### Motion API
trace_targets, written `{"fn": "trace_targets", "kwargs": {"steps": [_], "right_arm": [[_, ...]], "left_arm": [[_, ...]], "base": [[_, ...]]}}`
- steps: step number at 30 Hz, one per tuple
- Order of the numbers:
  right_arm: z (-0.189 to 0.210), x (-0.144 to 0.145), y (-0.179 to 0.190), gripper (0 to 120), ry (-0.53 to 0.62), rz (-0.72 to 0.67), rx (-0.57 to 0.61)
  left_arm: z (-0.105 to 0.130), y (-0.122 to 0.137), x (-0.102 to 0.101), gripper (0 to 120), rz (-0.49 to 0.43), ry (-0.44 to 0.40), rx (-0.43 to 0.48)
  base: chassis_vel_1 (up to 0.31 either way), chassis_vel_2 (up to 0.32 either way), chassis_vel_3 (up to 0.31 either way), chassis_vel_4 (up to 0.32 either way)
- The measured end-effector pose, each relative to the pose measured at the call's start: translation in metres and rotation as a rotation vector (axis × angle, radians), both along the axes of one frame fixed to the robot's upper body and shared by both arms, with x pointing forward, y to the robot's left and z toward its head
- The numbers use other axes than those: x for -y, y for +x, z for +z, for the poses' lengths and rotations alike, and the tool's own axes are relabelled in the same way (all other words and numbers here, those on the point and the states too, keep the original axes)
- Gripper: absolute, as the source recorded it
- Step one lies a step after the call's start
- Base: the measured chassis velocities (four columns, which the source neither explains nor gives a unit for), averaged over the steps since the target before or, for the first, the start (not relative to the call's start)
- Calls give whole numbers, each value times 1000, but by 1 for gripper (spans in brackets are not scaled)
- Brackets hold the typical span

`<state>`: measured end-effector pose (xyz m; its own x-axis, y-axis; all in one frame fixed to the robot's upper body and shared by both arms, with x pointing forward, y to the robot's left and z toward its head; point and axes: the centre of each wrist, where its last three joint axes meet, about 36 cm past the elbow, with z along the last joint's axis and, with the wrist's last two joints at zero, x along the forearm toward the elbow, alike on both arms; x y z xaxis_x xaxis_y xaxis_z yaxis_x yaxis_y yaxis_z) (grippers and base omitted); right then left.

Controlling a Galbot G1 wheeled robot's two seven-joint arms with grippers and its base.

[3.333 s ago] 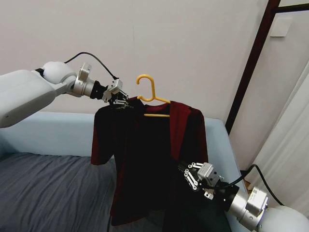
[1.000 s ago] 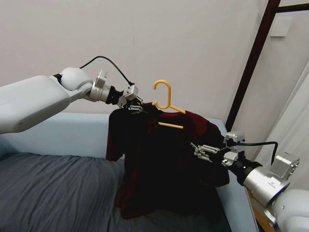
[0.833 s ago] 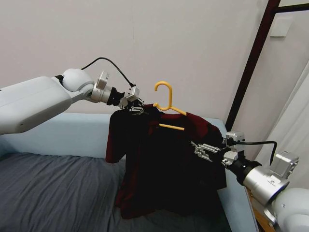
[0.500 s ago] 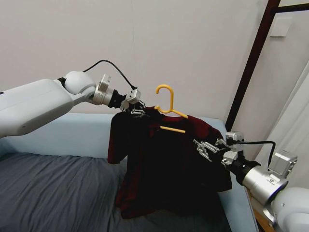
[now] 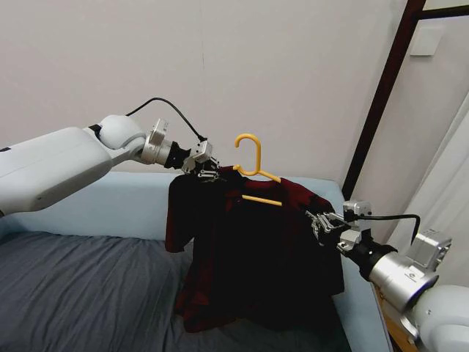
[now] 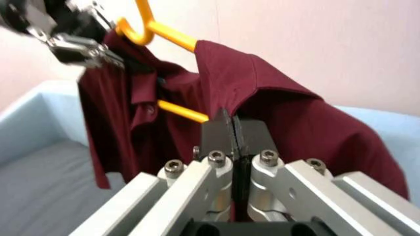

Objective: Pick up the clothes from the sofa and hang them on the clothes hanger.

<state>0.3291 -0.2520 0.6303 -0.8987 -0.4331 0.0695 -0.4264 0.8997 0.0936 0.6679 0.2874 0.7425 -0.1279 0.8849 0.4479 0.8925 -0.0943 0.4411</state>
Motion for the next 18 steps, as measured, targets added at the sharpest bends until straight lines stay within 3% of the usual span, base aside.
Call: {"fn": "trace_targets", "kwargs": {"steps": [4, 9, 18], "right_arm": [[6, 1, -3, 0, -127, -29, 23], [14, 4, -7, 0, -418, -53, 162], [22, 10, -9, 0, -697, -44, 284]], "left_arm": [[-2, 0, 5, 1, -7, 11, 4], [-12, 5, 10, 1, 4, 27, 0], [-23, 14, 38, 1, -9, 51, 7]], "base": [[0, 0, 0, 0], [0, 0, 0, 0], [0, 0, 0, 0]]}}
